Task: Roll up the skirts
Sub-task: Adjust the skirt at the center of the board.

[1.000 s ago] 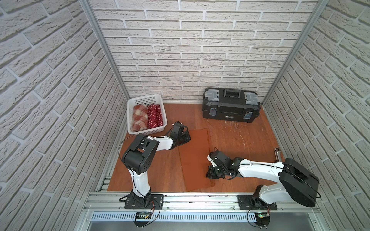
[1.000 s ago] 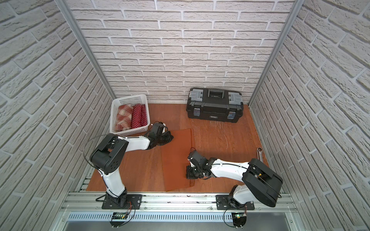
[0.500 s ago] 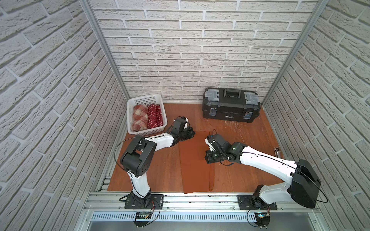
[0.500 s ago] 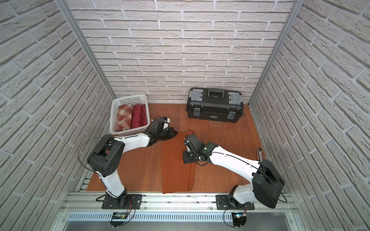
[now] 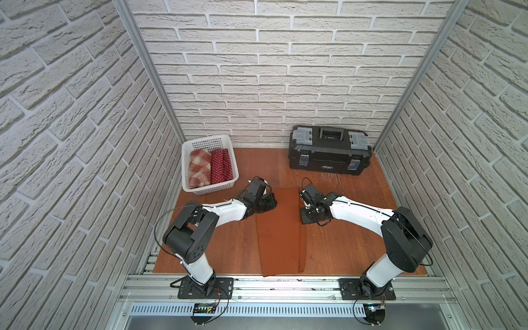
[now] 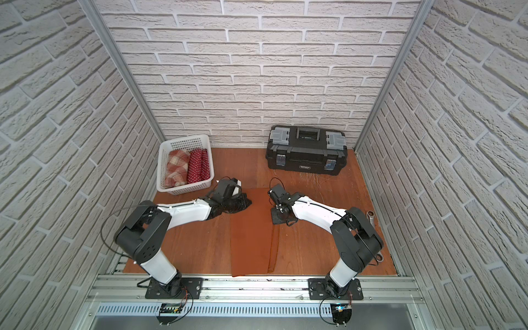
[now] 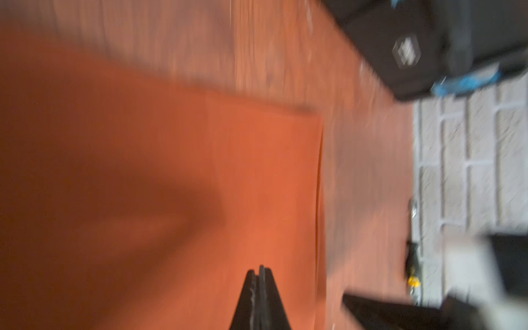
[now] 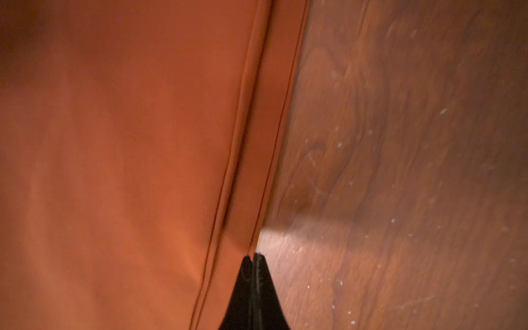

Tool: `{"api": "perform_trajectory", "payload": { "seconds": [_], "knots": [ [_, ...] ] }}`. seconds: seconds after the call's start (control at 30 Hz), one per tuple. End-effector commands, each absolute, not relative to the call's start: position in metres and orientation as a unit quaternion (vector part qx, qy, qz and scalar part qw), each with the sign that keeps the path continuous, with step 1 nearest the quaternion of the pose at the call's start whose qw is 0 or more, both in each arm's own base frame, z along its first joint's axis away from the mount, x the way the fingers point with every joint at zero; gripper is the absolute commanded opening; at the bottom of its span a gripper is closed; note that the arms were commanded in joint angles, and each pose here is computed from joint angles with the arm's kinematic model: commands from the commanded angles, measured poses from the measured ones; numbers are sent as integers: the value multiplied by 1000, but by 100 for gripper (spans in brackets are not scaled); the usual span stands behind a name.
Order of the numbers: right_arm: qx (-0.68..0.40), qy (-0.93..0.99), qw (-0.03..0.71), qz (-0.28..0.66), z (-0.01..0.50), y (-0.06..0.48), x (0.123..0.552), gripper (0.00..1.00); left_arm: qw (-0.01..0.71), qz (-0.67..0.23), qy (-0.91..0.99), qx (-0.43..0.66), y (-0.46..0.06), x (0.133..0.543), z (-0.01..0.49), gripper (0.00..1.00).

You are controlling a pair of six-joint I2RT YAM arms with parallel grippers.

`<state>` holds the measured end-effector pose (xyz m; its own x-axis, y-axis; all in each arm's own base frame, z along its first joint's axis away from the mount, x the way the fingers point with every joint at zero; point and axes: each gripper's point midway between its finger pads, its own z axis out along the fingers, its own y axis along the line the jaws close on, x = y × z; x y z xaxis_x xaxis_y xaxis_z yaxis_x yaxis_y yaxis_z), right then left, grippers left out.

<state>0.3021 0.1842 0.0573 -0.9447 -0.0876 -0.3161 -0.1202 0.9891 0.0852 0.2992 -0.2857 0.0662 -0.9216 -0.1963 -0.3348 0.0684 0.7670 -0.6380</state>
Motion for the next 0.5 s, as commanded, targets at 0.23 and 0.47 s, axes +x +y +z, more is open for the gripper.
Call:
{"api": "perform_trajectory", "payload": {
  "seconds": [0.23,0.47],
  "knots": [
    [-56,986,127,91,16,226,396,2,128,-305,936,-123,-253,196,28,0],
    [17,993,88,79,-14,179,380,2,83,-313,937,-134,-257,202,-4,0]
  ]
}}
